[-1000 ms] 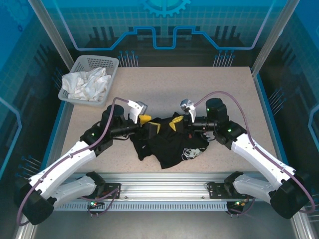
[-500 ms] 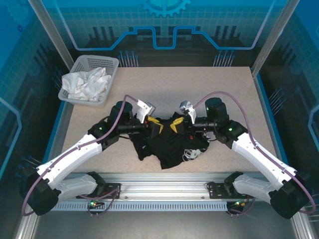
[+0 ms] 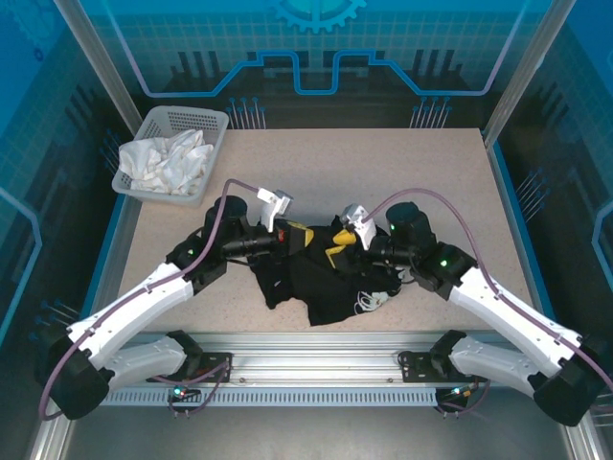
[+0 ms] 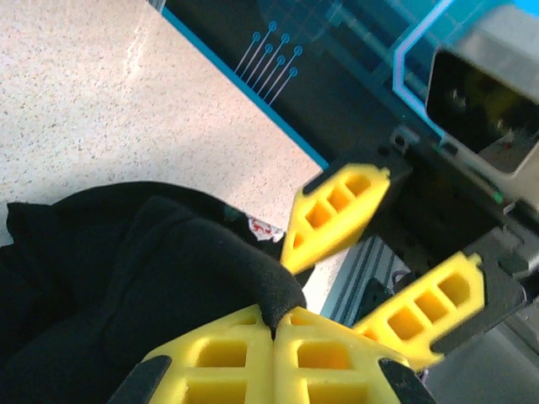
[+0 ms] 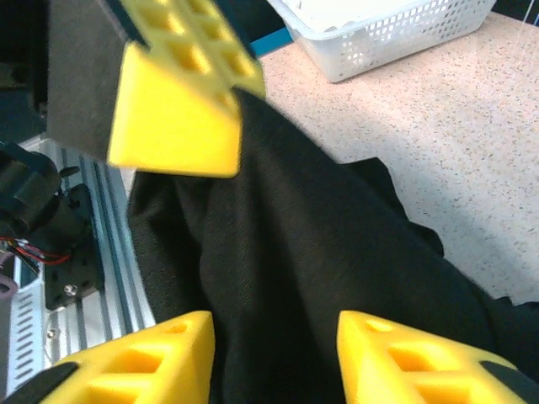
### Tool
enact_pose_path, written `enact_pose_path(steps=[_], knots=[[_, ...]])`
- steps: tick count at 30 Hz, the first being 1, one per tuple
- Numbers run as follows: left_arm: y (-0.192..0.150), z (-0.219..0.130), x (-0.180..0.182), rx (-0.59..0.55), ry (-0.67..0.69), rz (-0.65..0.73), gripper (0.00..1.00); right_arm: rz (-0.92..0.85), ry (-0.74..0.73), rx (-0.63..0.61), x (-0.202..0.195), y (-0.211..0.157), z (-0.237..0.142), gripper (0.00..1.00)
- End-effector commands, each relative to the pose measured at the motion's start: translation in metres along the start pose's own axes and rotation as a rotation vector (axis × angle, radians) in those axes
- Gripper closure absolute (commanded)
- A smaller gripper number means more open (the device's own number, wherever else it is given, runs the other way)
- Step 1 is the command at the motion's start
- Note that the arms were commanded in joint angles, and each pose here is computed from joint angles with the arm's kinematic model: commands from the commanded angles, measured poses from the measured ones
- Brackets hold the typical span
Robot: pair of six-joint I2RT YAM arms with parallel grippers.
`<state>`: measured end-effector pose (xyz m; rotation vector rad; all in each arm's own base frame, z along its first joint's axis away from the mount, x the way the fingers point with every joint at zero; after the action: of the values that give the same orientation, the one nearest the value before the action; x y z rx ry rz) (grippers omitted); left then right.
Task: Fold the inside-out t-shirt
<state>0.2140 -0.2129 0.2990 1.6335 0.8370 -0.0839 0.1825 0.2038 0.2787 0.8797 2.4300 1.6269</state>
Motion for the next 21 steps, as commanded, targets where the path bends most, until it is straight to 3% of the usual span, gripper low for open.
enact_pose_path(steps=[1,5,7,8,10,13,17,21], knots=[[0.01,-0.006,-0.011,-0.073,-0.053,-0.008,1.0,-0.001,-0.039,-0.082,0.004,0.001,-0.003,0.52],[0.011,-0.008,-0.014,-0.073,-0.07,-0.006,1.0,-0.006,-0.048,-0.088,0.004,-0.001,0.008,0.51],[0.01,-0.011,-0.015,-0.076,-0.071,-0.003,1.0,-0.004,-0.033,-0.074,0.003,0.001,0.017,0.56],[0.01,-0.012,-0.016,-0.078,-0.07,0.0,1.0,-0.006,-0.017,-0.072,0.003,0.003,0.021,0.61],[0.009,-0.015,-0.014,-0.088,-0.041,0.009,1.0,-0.02,0.029,-0.069,0.008,0.009,0.023,0.81],[0.005,-0.021,0.003,-0.1,0.134,0.012,1.0,-0.048,0.095,-0.082,0.017,0.022,0.008,0.99],[-0.006,-0.021,0.028,-0.068,0.329,0.037,1.0,0.005,0.277,-0.137,0.026,0.036,-0.012,1.0],[-0.01,-0.015,0.035,-0.036,0.353,0.049,1.0,0.045,0.374,-0.194,0.031,0.058,-0.021,1.0]])
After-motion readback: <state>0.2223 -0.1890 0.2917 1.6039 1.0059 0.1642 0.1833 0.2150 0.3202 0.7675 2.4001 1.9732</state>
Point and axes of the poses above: each hand's point on the last joint's axis, 136 mm out from that joint toward the fingers, its own z axis out along the fingers, its own x axis along the line the jaws close on, y = z × x, the point moved 7 cm from there along -z, back along the fingers, and after that the axes turned 4 degrees about z, right-handed, at the moved point
